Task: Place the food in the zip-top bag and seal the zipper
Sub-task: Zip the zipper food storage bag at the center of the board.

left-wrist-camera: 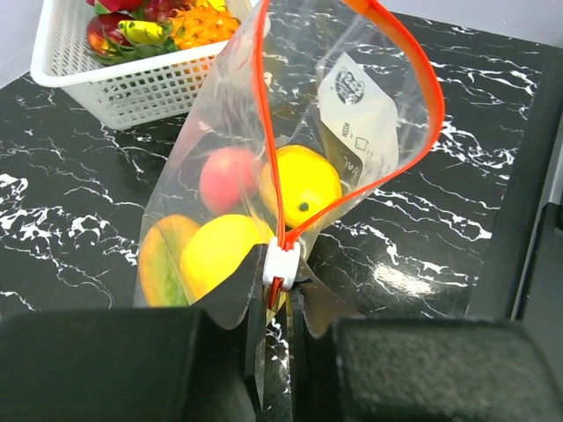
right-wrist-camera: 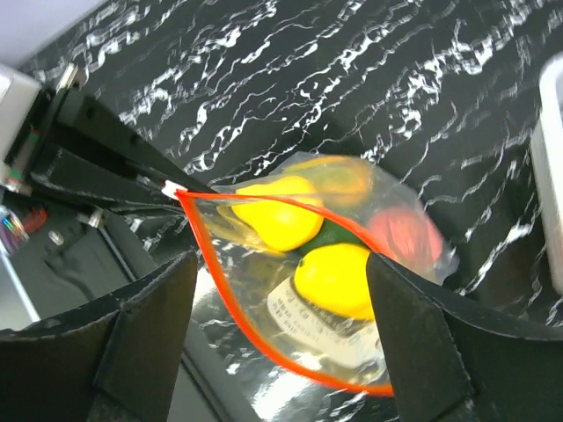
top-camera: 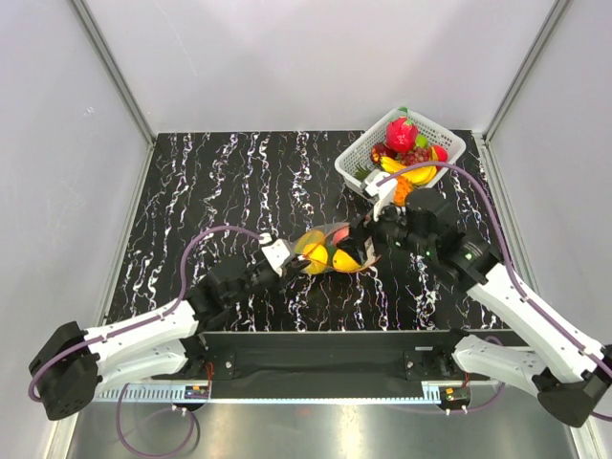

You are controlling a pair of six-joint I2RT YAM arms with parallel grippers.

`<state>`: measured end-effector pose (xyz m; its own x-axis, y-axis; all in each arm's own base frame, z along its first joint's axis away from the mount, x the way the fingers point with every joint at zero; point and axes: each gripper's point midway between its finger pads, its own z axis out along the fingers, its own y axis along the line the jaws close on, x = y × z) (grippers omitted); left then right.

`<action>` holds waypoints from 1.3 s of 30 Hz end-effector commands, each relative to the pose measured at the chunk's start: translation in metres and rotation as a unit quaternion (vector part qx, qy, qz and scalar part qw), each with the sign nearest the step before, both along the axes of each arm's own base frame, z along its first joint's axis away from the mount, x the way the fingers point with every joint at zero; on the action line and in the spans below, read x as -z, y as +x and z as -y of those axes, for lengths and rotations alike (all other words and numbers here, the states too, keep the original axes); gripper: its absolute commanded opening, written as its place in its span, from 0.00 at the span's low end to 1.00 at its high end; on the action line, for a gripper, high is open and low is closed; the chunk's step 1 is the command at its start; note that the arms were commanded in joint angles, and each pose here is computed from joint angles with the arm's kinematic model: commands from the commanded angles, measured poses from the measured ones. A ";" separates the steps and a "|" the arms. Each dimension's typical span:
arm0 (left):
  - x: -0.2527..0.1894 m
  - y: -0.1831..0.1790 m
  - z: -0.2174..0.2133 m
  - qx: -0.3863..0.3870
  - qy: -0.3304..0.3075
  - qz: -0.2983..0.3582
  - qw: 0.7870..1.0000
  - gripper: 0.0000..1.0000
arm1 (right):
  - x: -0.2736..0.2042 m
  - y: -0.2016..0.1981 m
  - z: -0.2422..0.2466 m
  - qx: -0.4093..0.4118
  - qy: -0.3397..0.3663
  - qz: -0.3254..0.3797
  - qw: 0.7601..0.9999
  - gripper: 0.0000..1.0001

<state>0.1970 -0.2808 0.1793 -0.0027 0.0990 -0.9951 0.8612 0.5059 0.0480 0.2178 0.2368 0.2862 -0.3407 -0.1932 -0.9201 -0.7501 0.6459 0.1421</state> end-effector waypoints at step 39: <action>-0.056 -0.008 0.020 0.052 -0.035 0.009 0.998 0.00 | 0.056 -0.013 -0.078 -0.243 -0.153 0.135 0.948 0.86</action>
<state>0.1894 -0.2923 0.1876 -0.0569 0.1382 -0.9888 0.8966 0.4427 0.0103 0.1834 0.3145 0.2088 0.0668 -0.5825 -0.8101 -0.9852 0.0899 -0.1459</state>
